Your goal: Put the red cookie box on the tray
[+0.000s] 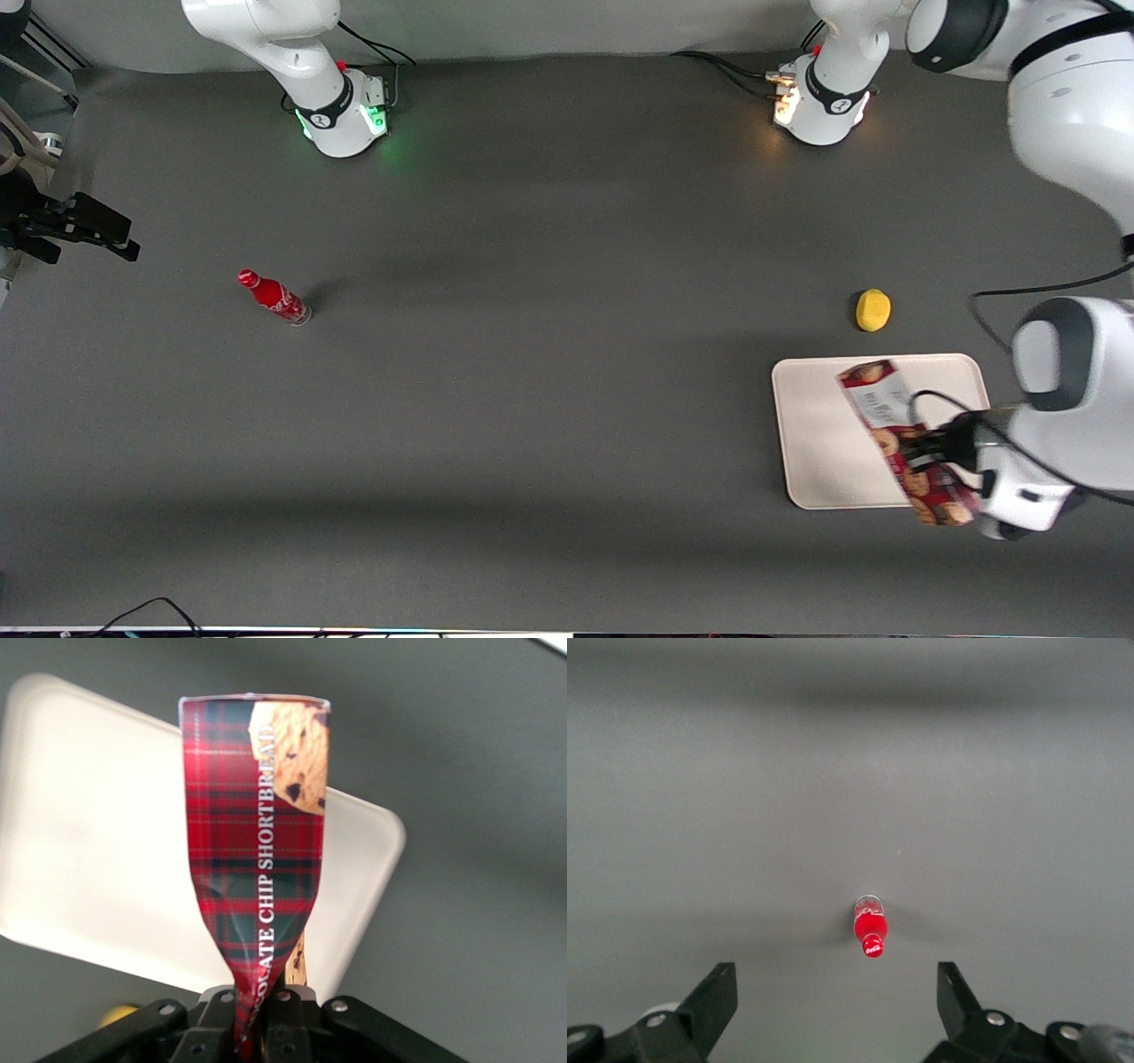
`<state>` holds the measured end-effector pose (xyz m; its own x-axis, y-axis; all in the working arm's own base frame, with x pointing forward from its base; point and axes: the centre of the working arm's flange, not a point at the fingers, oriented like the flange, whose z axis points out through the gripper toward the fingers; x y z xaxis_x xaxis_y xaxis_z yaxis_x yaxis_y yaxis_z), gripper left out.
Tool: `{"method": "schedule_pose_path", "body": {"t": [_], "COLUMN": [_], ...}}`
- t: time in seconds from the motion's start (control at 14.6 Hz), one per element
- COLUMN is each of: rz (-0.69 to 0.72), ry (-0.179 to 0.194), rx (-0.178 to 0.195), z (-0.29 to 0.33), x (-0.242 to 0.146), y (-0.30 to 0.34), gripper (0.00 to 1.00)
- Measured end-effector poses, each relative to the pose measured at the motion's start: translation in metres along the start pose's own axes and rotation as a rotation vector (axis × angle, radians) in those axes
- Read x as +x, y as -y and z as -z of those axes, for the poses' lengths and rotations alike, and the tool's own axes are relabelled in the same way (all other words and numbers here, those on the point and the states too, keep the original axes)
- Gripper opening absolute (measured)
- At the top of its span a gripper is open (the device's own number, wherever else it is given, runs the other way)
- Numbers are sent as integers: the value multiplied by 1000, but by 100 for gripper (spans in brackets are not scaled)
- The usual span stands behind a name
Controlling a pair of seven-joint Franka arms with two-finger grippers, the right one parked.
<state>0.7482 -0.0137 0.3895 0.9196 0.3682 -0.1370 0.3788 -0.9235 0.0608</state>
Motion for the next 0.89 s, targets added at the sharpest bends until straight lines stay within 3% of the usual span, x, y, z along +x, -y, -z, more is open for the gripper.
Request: {"method": "schedule_pose_path", "body": {"t": [0.21,0.41,0.48,0.69,0.89], "rz": [-211,-329,-343,-377,-367], "ry": [-8,-8,-5,-65,-88], "rx": [40,75,77,78,66], "z": [23,29,22,-28,-77], "x": [25,37,39,51,45], "y": [93,151,162,185,199], "gripper": [6,6,6,6,6]}}
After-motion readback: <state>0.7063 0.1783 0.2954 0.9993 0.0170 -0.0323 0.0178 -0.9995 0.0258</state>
